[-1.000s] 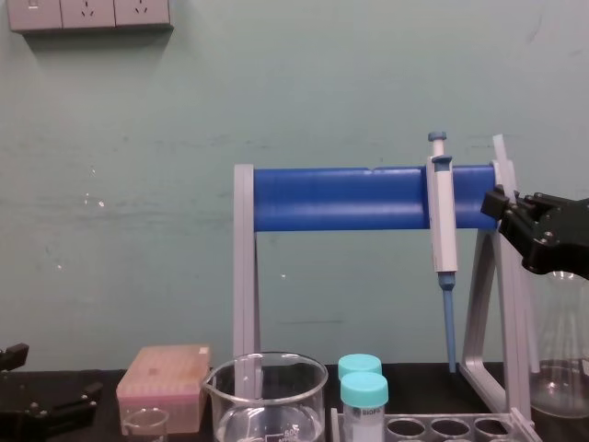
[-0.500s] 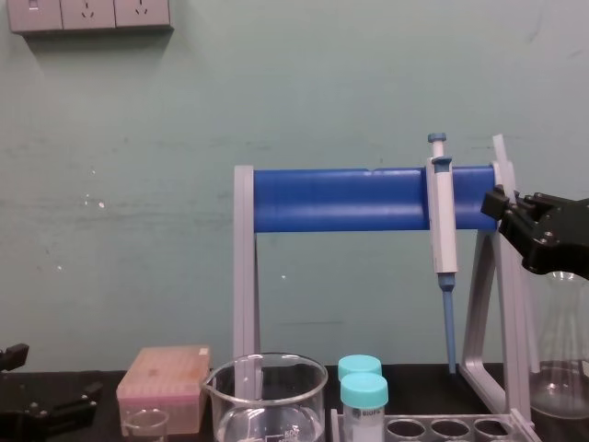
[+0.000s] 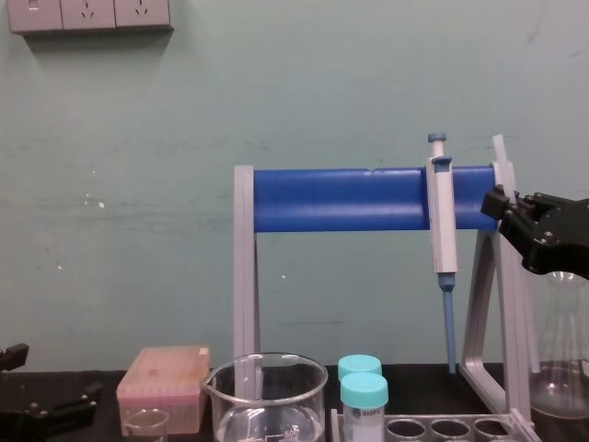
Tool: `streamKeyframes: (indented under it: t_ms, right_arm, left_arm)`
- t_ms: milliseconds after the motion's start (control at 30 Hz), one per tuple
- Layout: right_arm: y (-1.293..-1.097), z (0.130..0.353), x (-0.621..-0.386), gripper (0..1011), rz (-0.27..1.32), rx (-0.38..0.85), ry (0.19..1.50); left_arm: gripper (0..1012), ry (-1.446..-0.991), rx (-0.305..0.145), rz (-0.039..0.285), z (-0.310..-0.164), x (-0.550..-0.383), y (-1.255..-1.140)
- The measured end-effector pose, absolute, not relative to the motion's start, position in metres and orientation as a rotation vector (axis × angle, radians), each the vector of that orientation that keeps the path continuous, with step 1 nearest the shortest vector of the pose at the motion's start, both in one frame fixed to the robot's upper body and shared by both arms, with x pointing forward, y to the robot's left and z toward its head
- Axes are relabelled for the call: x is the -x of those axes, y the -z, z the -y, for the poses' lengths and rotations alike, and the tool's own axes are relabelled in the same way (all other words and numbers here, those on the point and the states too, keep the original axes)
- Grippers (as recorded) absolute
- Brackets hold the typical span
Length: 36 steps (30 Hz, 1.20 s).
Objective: Pick up the stirring rod with one hand, then place it down.
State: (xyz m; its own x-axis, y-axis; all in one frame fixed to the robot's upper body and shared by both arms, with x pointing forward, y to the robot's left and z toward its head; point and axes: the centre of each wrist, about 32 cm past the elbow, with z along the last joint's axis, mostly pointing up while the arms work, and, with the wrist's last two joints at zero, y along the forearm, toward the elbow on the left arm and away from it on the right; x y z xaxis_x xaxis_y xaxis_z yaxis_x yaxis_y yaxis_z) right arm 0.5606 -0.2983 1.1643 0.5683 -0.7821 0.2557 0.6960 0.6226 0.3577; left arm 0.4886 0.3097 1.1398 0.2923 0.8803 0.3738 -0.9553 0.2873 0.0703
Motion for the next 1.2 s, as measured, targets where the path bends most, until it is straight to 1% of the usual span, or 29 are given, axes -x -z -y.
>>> streamKeyframes:
  t_ms: [1200]
  right_arm:
    - [-1.1643, 0.2983, -0.5606, 67, 0.412, -0.227, 0.877]
  left_arm:
    - [1000, -1.248, -0.304, 0.285, -0.3097, -0.4886, -1.1398]
